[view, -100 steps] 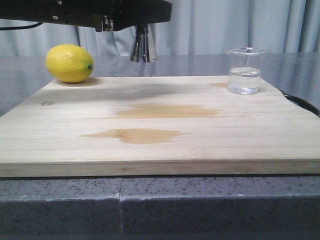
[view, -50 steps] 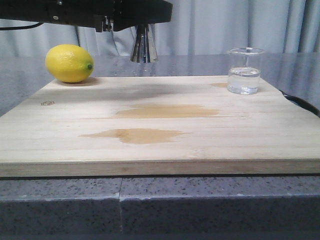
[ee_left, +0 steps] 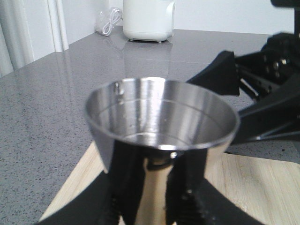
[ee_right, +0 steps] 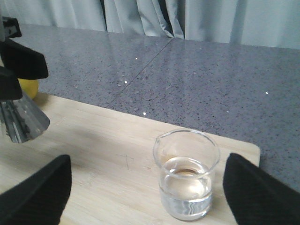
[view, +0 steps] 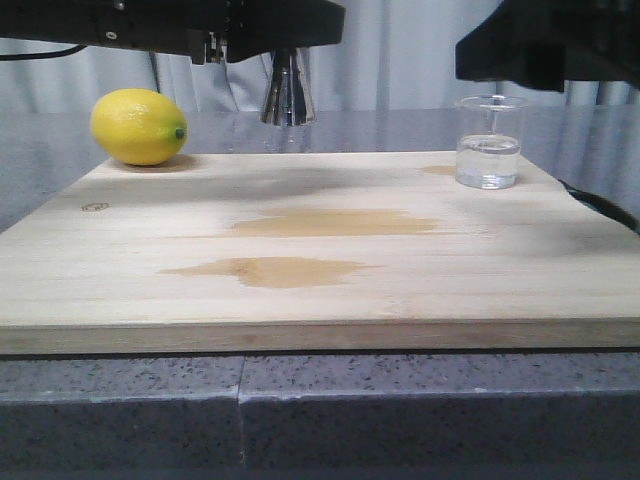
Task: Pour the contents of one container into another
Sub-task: 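Reach the right gripper to the glass beaker and grasp it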
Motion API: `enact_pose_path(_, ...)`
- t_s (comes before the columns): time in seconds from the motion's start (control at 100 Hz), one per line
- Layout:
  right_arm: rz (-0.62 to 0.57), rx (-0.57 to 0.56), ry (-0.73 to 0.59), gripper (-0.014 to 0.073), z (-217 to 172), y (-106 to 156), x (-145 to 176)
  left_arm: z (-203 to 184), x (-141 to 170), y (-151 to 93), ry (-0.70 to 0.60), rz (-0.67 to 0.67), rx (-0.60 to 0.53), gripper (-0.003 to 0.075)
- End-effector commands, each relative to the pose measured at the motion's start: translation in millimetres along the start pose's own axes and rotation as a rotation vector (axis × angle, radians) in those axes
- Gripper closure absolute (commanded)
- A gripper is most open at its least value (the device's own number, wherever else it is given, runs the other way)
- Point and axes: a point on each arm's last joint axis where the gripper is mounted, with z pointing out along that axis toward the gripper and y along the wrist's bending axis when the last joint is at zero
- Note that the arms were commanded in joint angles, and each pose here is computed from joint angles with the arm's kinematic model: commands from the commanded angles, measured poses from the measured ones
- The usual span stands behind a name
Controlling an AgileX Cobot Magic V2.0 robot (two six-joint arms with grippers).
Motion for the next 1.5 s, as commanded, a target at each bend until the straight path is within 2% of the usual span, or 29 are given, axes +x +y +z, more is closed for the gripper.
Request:
enact_pose_path(0.0,-0.017,-0.017,-0.185,0.0020,2,1,-12,-2,-40,-11,-0.160,0.042,0.046,0.0521)
enact_pose_path(0.58,0.018,0.031,-0.187,0.0020,34,-12,19,-2,-40,-11,-0.160,0.042,0.046,0.0521)
enact_pose_path(0.89,-0.086,0.038,-0.215,0.0020,45,-13,30,-2,-40,-11,-0.160,0.042,0.046,0.0521)
enact_pose_path(1.32,-0.057,0.071,-0.223,0.0022,52,-17,40,-2,-40,-11,-0.160,0.042,0.046,0.0521)
enact_pose_path(1.49,-0.064,0.072,-0.222,0.0078,52,-17,40,-2,-40,-11,-0.160,0.042,0.046,0.0521)
